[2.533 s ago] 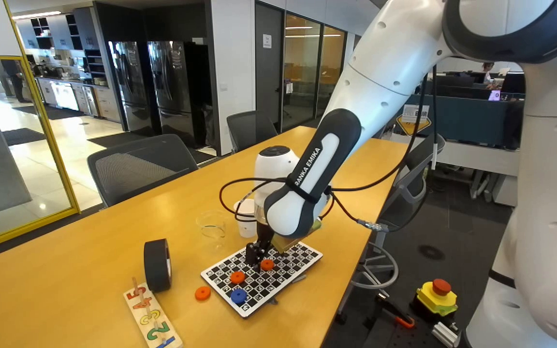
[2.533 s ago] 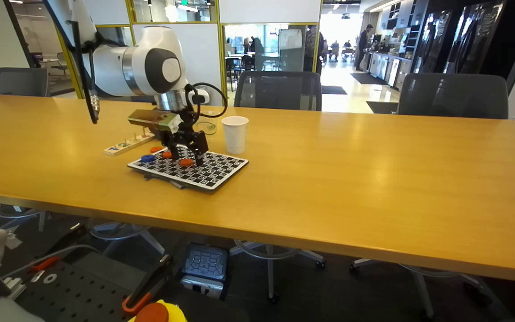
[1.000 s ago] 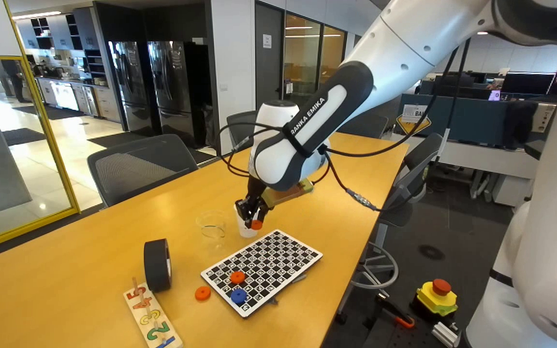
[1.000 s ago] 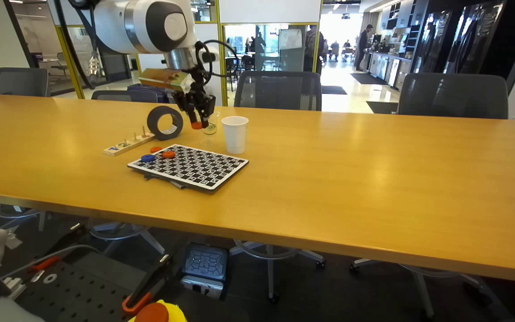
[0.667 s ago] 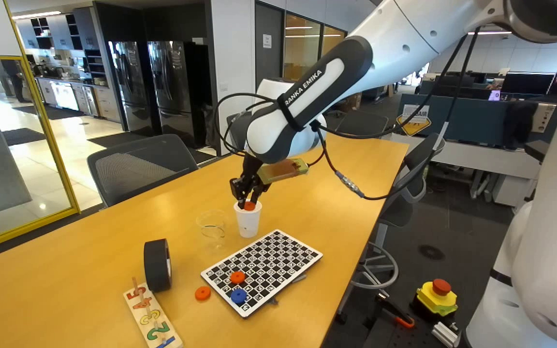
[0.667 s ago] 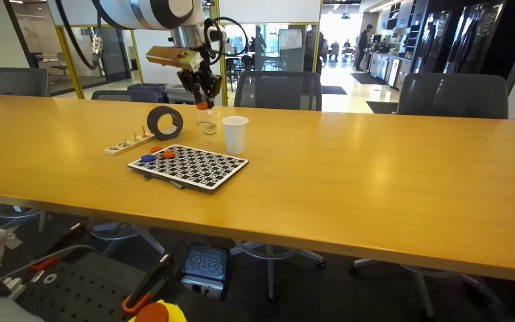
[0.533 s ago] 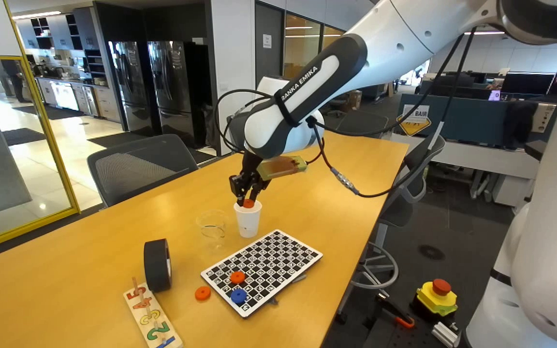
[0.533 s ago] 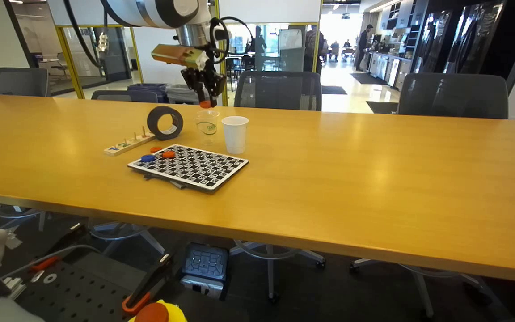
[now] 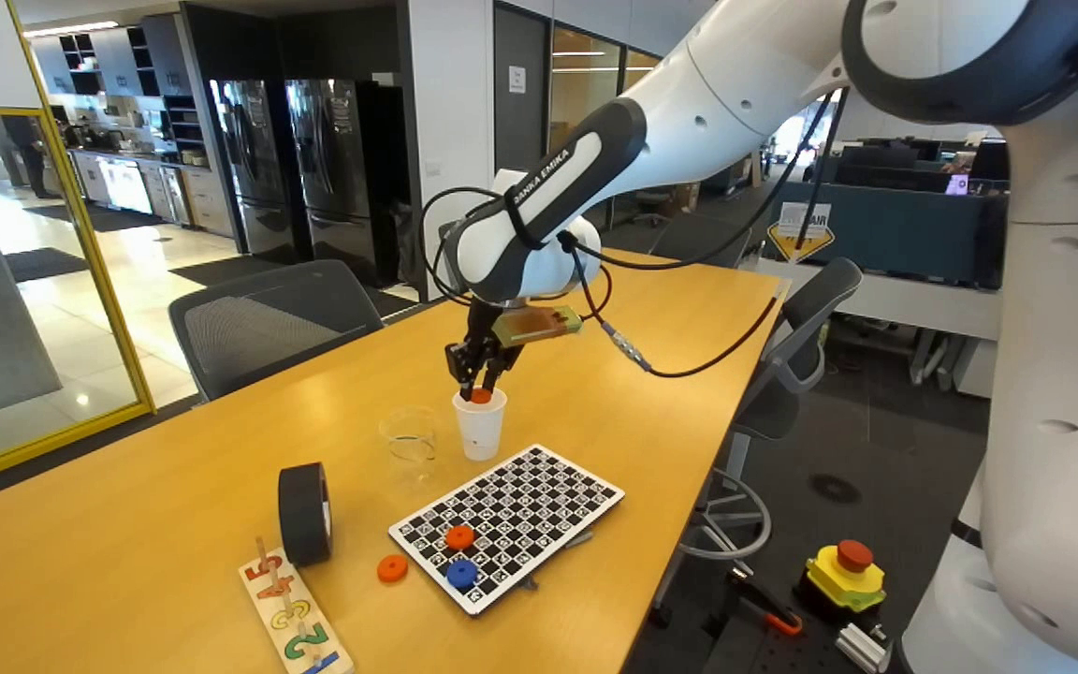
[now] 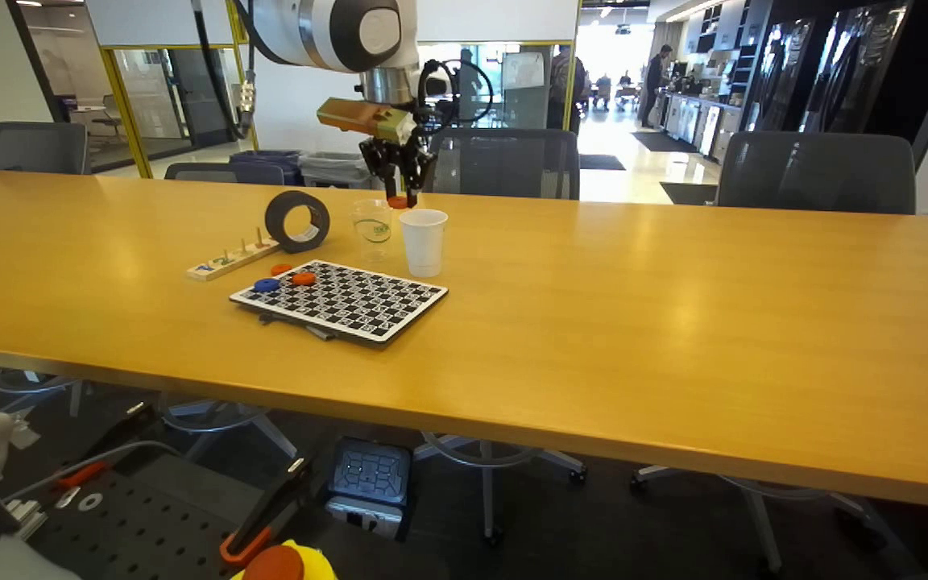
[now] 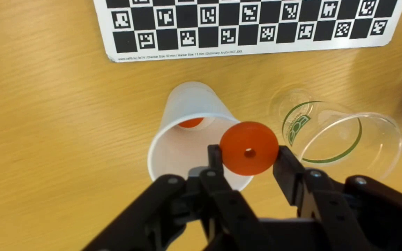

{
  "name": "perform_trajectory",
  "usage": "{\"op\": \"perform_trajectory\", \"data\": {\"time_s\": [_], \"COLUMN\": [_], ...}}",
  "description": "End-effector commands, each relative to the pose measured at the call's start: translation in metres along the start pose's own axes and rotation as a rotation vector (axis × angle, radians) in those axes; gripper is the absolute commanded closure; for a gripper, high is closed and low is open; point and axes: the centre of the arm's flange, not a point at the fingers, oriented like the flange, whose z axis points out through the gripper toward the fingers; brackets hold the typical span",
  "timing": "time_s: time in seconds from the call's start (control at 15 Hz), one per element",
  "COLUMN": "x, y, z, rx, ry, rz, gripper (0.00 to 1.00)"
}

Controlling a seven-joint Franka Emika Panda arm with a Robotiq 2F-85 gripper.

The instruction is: Put two rings in the clear cup and the rest in the white cup

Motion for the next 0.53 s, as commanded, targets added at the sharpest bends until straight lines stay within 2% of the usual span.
{"op": "perform_trajectory", "data": {"time_s": [0.0, 0.33, 0.4, 0.47], "x": [0.037, 0.052, 0.051, 0.05], "y": [0.01, 0.018, 0.018, 0.018], "z": [0.011, 0.022, 0.023, 0.024], "rx": [0.022, 0.021, 0.019, 0.017], "ry": [-0.021, -0.043, -0.047, -0.051], "rz": [-0.002, 0.018, 0.025, 0.028], "gripper": [0.83, 0.81, 0.33, 0.33]}}
